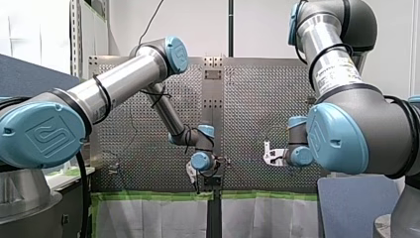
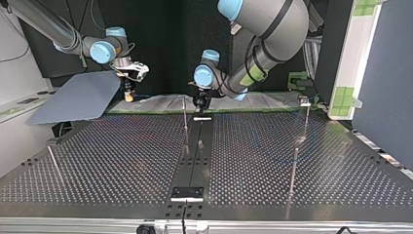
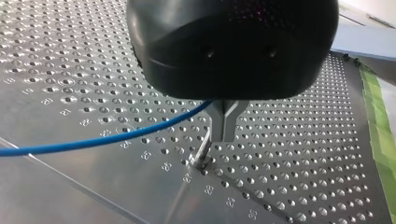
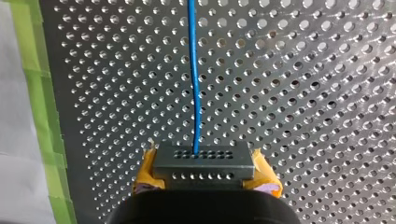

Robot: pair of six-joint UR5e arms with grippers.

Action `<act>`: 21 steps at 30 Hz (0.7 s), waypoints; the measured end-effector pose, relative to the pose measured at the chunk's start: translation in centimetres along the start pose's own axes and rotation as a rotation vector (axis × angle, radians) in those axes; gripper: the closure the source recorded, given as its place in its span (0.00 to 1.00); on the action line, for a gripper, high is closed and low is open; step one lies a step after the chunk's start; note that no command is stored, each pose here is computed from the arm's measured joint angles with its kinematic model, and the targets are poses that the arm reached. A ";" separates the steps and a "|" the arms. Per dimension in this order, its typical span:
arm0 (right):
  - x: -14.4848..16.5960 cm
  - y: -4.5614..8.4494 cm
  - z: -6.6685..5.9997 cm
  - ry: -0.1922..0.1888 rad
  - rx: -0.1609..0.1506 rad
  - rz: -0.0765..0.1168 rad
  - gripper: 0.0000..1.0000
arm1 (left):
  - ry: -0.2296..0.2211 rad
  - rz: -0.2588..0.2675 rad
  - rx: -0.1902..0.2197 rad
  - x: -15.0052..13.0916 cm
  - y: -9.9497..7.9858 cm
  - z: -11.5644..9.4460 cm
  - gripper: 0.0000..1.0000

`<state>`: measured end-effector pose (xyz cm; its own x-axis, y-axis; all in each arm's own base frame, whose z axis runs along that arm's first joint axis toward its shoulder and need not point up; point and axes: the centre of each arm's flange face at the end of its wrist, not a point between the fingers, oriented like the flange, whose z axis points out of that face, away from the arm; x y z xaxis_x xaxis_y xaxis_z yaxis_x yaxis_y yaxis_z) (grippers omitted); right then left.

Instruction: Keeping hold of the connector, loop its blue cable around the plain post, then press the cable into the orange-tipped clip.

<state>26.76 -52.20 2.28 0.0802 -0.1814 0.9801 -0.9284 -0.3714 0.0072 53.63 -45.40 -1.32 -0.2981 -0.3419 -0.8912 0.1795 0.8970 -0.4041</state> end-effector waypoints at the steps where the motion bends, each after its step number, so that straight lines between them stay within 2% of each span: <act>1: 0.1 0.0 0.1 0.001 0.000 0.000 1.00 | 0.000 -0.001 -0.001 0.0 0.0 0.0 1.00; 5: 0.0 0.2 0.2 0.002 -0.003 0.003 1.00 | 0.004 0.001 -0.002 0.4 0.1 0.0 1.00; 13: -1.8 0.3 0.9 -0.019 -0.004 0.004 1.00 | 0.015 0.003 -0.003 1.5 0.6 -0.1 1.00; 21: -1.4 0.8 2.6 -0.011 -0.007 0.009 1.00 | 0.001 -0.012 0.003 0.8 0.9 0.8 1.00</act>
<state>26.82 -54.59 0.42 0.0755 -0.1948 0.9779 -0.9316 -0.3635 -0.0005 54.29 -45.10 -2.53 -0.3012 -0.3523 -0.8861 0.1791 0.8918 -0.4154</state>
